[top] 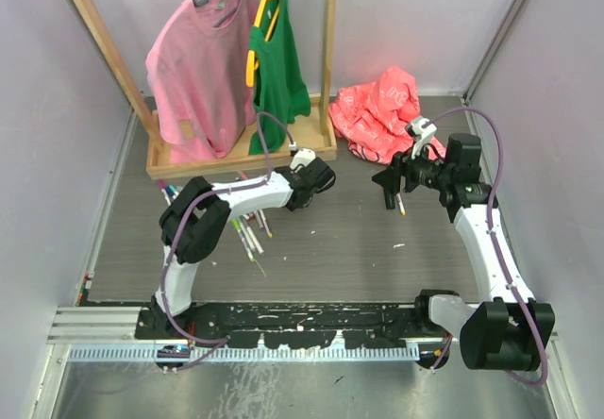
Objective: Open the pen caps
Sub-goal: Place the pen cap at the center of the board.
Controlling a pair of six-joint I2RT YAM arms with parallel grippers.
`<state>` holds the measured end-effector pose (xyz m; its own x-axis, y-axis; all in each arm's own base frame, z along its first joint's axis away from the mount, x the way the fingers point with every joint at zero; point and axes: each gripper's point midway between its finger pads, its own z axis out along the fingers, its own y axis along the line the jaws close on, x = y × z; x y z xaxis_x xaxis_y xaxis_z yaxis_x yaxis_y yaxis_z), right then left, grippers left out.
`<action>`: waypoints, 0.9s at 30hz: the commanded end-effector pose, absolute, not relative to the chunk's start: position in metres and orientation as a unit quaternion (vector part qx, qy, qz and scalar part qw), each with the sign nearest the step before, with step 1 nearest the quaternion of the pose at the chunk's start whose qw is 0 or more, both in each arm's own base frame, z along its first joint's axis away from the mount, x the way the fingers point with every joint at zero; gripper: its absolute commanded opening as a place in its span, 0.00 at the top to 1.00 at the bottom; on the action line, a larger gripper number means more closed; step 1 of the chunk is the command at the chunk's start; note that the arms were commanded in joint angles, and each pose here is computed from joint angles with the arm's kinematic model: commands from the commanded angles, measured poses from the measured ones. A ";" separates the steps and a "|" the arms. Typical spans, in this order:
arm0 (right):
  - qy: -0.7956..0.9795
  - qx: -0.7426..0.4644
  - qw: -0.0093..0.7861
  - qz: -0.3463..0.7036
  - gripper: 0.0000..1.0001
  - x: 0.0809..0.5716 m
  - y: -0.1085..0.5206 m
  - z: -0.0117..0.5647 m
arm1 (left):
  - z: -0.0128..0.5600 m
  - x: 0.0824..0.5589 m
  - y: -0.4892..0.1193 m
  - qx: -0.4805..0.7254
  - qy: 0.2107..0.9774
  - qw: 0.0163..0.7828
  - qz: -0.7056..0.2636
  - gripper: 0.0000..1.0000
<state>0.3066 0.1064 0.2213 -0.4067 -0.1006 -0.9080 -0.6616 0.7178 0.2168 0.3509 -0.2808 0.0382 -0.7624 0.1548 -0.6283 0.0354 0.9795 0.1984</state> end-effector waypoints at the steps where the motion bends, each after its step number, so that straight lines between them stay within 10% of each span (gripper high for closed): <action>1: 0.764 -0.258 0.525 0.274 0.38 0.311 0.105 0.245 | 0.086 0.350 -0.288 0.026 0.924 0.381 0.022 0.77; 12: 0.763 -0.258 0.524 0.276 0.39 0.310 0.105 0.244 | 0.121 0.309 -0.301 0.062 0.890 0.419 -0.170 0.66; 19: 0.764 -0.258 0.523 0.276 0.39 0.310 0.105 0.243 | 0.120 0.292 -0.280 0.038 0.848 0.448 -0.282 0.31; 27: 0.765 -0.257 0.521 0.278 0.38 0.311 0.105 0.240 | 0.101 0.298 -0.250 -0.009 0.866 0.428 -0.259 0.31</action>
<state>0.3067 0.1044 0.2231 -0.4009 -0.0984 -0.9108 -0.6588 0.7218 0.2120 0.2814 -0.2364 0.0680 -0.6900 -0.1563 -0.7067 0.1831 0.9070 -0.3793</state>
